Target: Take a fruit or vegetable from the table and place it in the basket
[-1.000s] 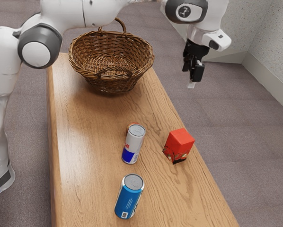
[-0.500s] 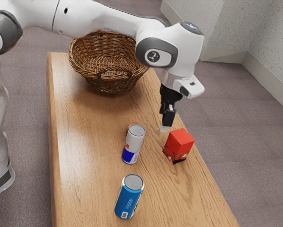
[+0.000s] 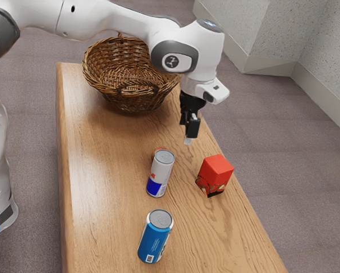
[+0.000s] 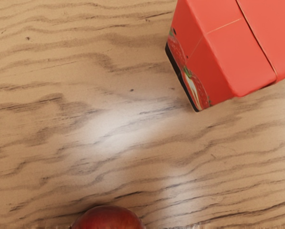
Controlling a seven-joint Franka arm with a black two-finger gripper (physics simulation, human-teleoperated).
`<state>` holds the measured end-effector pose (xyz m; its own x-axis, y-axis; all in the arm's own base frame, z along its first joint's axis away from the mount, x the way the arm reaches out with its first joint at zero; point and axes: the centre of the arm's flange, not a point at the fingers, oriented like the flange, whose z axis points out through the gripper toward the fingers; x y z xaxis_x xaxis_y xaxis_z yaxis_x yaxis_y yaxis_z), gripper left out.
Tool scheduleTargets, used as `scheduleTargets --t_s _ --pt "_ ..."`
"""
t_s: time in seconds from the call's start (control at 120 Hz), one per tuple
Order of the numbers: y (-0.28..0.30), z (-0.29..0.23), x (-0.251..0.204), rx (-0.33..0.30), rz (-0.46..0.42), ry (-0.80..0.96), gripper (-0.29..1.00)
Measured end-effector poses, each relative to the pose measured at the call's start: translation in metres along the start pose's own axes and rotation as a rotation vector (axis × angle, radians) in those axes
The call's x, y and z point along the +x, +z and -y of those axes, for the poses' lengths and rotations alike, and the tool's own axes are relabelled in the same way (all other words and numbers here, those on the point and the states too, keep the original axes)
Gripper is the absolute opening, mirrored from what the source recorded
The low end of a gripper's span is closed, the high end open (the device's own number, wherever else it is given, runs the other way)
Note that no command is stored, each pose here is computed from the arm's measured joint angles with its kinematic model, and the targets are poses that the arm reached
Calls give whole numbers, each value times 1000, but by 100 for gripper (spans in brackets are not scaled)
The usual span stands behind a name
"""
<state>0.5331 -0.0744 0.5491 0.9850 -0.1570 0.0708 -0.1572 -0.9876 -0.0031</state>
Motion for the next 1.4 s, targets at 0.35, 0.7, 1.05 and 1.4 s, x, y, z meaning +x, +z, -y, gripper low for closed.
scheduleTargets --t_s 0.35,0.7,1.05,1.4 --pt "28 28 -40 4 30 -57 70" --pt "53 15 -51 9 38 -35 70" --pt "77 17 -60 7 61 -39 70" --pt "106 17 -55 0 83 -40 70"
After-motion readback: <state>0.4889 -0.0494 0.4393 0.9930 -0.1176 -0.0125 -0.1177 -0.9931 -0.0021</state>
